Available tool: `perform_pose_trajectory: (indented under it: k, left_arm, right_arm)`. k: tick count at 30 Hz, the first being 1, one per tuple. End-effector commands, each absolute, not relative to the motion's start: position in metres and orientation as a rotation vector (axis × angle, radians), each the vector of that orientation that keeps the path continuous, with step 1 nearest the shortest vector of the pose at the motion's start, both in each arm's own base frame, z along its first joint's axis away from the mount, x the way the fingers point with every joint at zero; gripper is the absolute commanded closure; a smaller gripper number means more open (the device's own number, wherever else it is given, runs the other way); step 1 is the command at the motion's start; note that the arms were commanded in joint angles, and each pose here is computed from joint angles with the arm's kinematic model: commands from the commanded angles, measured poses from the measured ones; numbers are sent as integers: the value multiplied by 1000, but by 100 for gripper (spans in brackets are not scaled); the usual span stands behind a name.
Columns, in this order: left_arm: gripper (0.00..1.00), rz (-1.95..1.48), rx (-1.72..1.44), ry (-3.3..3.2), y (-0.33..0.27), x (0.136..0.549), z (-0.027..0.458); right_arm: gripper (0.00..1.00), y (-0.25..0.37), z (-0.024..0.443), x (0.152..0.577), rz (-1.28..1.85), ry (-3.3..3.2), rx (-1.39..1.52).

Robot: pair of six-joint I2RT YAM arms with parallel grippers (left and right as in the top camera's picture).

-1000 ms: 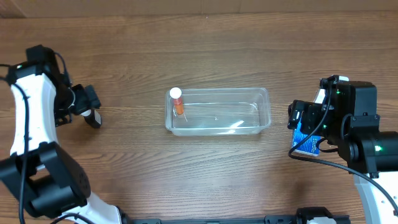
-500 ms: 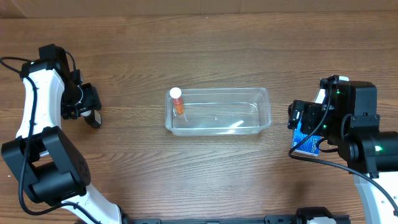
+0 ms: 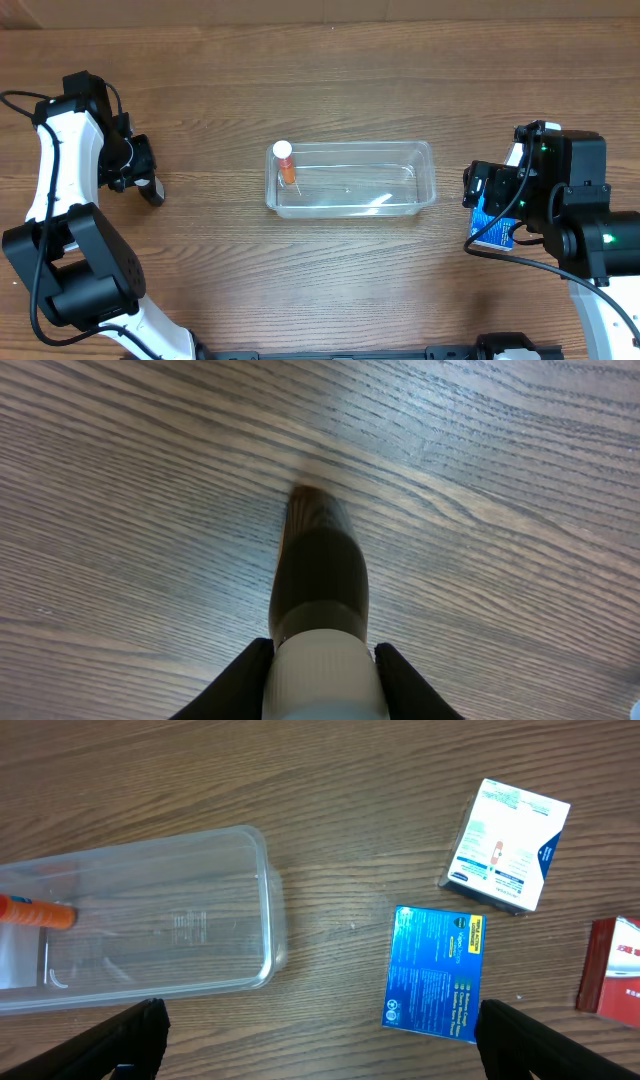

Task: Pack container
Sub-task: 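Move the left gripper to the dark bottle and grasp it, then lower the dark bottle into the container beside the tube and release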

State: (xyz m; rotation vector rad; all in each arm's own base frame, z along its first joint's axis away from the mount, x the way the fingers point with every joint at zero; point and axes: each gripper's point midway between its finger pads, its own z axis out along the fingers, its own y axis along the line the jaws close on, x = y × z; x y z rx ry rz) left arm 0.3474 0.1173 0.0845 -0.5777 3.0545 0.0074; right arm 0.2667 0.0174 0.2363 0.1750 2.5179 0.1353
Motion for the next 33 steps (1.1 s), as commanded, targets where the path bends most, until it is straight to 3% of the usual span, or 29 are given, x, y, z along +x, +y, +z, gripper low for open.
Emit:
perform_pose_trajectory:
  k: [1,7,13,20,25,33]
  left_arm:
    - [74,22,-564,3070,116,344,84]
    - [96,18,-592,3083,112,340,92]
    - [96,19,-441,2983,72,348,170]
    - [96,-72,-178,2850,-36,326,267]
    - [96,-121,15,2872,-107,309,266]
    - [96,-119,50,2960,-136,298,233]
  right_arm:
    - [0,15,248,270,129,2482,183]
    - [0,15,248,270,129,2481,183]
    - [0,16,248,270,129,2481,183]
    - [0,16,248,270,129,2481,183]
    - [0,16,248,270,129,2482,183]
    - [0,16,248,270,130,2482,183]
